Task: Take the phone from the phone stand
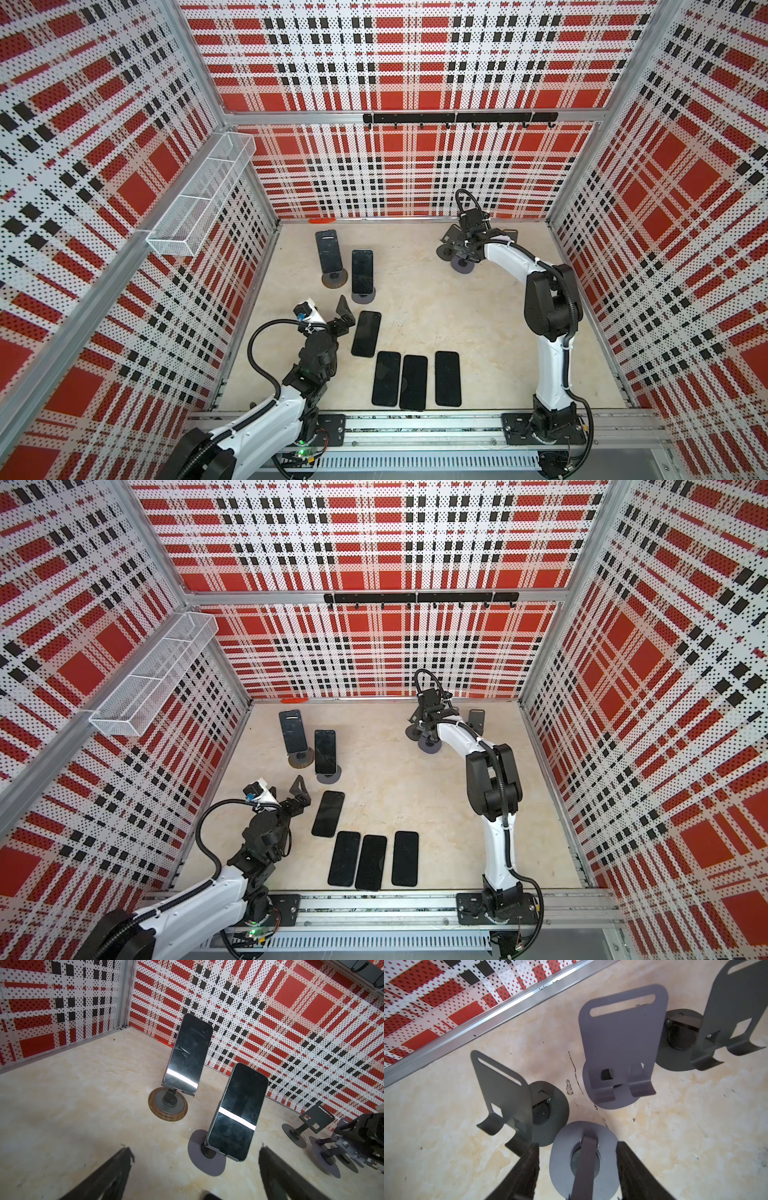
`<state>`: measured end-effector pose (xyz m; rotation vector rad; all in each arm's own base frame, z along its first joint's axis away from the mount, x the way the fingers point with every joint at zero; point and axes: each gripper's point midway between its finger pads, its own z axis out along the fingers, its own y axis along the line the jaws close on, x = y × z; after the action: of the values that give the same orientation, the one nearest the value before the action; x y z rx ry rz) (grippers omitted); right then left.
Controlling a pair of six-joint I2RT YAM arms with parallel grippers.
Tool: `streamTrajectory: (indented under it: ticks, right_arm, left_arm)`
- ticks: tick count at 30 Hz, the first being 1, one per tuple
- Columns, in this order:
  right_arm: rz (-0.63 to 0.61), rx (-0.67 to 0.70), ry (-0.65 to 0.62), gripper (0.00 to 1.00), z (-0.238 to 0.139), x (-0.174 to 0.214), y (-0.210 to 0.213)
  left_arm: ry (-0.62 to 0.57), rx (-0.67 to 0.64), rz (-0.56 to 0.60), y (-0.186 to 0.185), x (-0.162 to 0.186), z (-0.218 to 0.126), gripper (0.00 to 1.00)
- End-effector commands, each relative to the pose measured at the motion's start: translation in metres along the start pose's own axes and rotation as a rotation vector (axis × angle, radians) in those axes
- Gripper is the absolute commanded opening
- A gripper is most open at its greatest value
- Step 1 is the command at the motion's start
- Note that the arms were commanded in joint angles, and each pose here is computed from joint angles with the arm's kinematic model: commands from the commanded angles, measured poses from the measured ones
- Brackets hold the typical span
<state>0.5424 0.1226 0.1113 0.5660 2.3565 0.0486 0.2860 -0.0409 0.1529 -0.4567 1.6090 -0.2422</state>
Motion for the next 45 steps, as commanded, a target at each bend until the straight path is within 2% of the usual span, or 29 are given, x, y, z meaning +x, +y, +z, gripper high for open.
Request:
streamTrajectory:
  ticks: [1,6,9,12,14,18,28,31,34,39,43,45]
  right_arm:
    - [-0.026,0.03,-0.012,0.59,0.005,0.001,-0.002]
    - [-0.027,0.04,0.007,0.61,0.011,0.005,-0.006]
    - [-0.023,0.031,0.01,0.68,0.009,0.004,-0.004]
    - [-0.012,0.007,0.006,0.75,0.0,-0.001,0.0]
    - [-0.001,-0.005,-0.003,0.79,-0.009,-0.006,0.001]
    - [0.02,-0.045,-0.036,0.83,-0.035,-0.016,0.0]
    - [-0.02,-0.128,-0.145,0.92,-0.111,-0.036,-0.019]
    - [-0.027,-0.143,-0.176,0.93,-0.127,-0.028,-0.033]
    - [-0.033,-0.165,-0.202,0.94,-0.139,-0.018,-0.045]
    - [-0.036,-0.159,-0.323,0.96,-0.153,-0.004,-0.077]
    - [-0.1,-0.306,-0.41,1.0,-0.168,0.023,-0.084]
    - [-0.122,-0.357,-0.45,1.0,-0.169,0.037,-0.087]
  left_arm:
    - [-0.026,0.007,-0.026,-0.002,-0.009,0.002,0.98]
    - [-0.039,-0.007,-0.027,0.001,-0.011,0.0,0.98]
    - [-0.047,0.007,-0.048,-0.003,-0.016,0.0,0.98]
    - [-0.058,-0.092,-0.069,0.013,-0.02,-0.001,0.98]
    - [-0.071,-0.108,-0.099,0.018,-0.021,-0.003,0.98]
    - [-0.039,0.077,-0.074,-0.014,-0.019,-0.004,0.98]
    - [-0.02,0.107,-0.082,-0.024,-0.018,0.001,0.98]
    - [0.003,0.171,-0.059,-0.043,-0.024,0.003,0.98]
    - [0.023,0.173,-0.045,-0.053,-0.03,0.006,0.98]
    - [0.12,0.034,0.023,-0.058,-0.048,0.018,0.98]
    - [0.195,0.059,0.036,-0.088,-0.069,0.028,0.98]
    - [0.224,0.032,0.045,-0.096,-0.082,0.034,0.98]
